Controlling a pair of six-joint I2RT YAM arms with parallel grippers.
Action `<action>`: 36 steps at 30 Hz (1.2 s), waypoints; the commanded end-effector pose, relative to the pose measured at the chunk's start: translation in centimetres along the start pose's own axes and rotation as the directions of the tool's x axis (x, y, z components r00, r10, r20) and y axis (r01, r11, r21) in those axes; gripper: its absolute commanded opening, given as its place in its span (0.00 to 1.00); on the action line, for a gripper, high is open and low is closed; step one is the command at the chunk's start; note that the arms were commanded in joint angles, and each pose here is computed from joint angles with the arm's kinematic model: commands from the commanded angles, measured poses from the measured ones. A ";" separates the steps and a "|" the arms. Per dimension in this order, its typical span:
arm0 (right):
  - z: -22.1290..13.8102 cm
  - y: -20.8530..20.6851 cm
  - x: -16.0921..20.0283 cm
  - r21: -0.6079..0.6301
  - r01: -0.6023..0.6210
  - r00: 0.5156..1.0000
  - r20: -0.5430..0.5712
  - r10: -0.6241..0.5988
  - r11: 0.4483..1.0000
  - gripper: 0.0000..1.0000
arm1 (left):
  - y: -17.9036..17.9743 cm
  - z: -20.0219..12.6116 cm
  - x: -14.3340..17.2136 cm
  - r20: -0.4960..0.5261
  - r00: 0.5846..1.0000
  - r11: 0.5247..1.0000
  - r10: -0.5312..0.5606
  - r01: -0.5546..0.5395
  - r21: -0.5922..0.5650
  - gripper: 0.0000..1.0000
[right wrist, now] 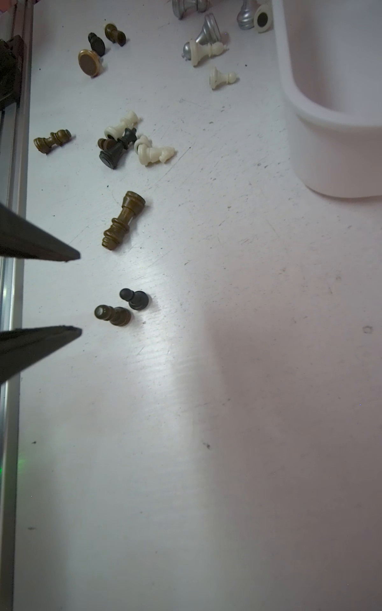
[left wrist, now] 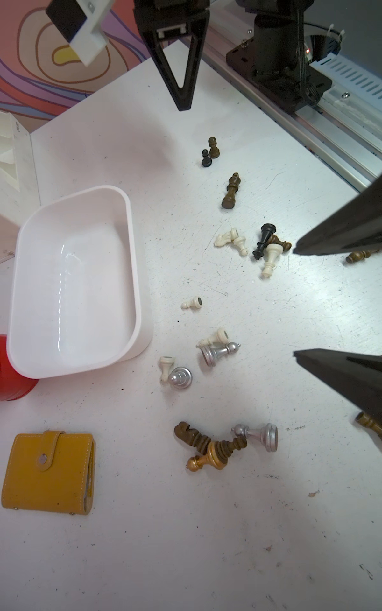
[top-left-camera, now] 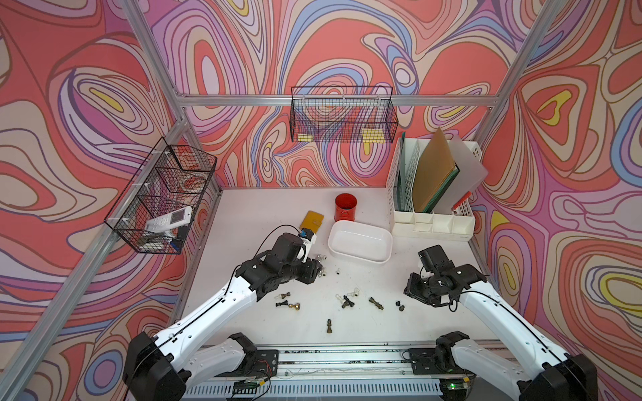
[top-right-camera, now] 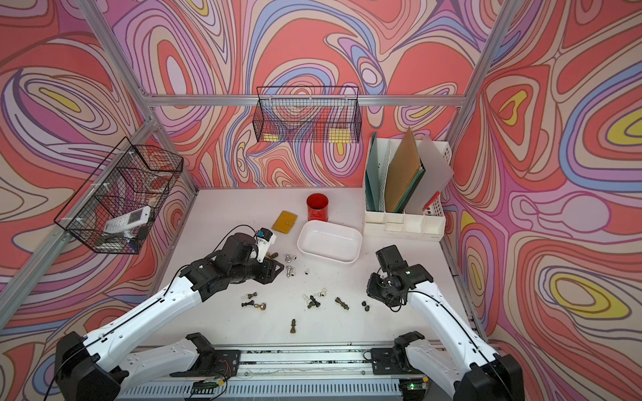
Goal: Put the chess pieces into the storage box
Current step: Pick up the chess piece at the center of the board.
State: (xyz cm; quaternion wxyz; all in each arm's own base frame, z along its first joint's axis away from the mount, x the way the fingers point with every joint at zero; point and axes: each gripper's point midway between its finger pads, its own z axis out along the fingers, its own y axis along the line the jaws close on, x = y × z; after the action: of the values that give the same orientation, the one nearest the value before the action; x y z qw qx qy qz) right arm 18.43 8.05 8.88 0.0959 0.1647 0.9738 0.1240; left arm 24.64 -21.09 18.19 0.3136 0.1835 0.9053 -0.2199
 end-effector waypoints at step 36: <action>5.0 -1.6 2.7 0.195 -0.003 0.997 -0.076 0.019 0.981 0.29 | 0.6 -0.1 0.4 -0.037 0.999 0.998 0.037 -0.038 -0.045 0.51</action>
State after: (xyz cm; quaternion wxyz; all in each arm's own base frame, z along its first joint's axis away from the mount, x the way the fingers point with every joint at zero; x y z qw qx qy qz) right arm 16.32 8.95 3.71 0.0320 0.1783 0.9822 0.0488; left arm 24.83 -20.67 17.00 0.3018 0.1901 0.9137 -0.1948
